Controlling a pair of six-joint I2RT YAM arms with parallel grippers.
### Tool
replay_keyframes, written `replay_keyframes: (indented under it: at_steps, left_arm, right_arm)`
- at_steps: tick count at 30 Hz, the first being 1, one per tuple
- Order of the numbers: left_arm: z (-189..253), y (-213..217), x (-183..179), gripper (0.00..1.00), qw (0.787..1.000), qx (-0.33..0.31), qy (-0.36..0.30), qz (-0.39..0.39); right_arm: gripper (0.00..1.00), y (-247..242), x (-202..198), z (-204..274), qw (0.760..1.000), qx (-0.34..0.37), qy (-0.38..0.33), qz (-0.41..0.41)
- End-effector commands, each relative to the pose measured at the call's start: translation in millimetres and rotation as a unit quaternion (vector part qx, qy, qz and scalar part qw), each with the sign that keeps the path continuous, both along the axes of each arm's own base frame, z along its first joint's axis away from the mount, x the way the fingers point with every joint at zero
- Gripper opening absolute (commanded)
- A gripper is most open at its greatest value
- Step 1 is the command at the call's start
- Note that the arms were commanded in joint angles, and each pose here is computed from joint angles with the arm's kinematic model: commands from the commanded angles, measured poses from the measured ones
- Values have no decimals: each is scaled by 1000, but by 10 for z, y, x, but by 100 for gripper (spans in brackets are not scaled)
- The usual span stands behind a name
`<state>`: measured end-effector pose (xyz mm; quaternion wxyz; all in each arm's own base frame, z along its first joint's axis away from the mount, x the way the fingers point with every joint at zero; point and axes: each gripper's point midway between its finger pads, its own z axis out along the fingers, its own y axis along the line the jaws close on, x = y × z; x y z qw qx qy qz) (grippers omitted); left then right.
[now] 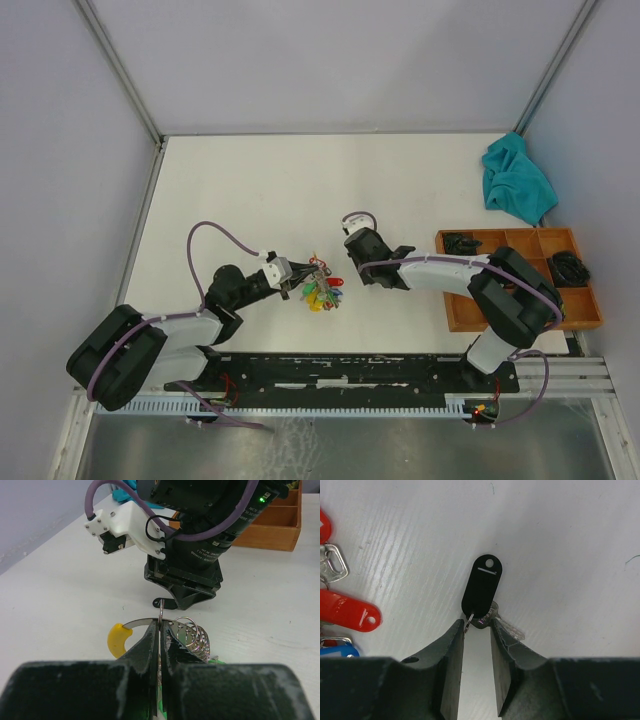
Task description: Put the keys on the keyring
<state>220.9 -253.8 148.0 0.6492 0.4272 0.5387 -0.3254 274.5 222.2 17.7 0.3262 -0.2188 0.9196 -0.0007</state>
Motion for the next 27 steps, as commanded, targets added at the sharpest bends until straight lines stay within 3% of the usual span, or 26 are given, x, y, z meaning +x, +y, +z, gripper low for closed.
replay_keyframes:
  at_steps: [1, 15, 27]
  left_arm:
    - [232, -25, 12, 3, 999, -32, -28, -1]
    - [232, -33, 8, 3, 999, -31, -26, -3]
    - [229, -32, 4, 3, 999, -30, -26, -4]
  right_arm:
    - [37, 136, 130, 128, 999, 43, -20, -27]
    - [34, 139, 174, 135, 995, 66, -23, -67]
    - [24, 35, 198, 141, 994, 56, -33, -86]
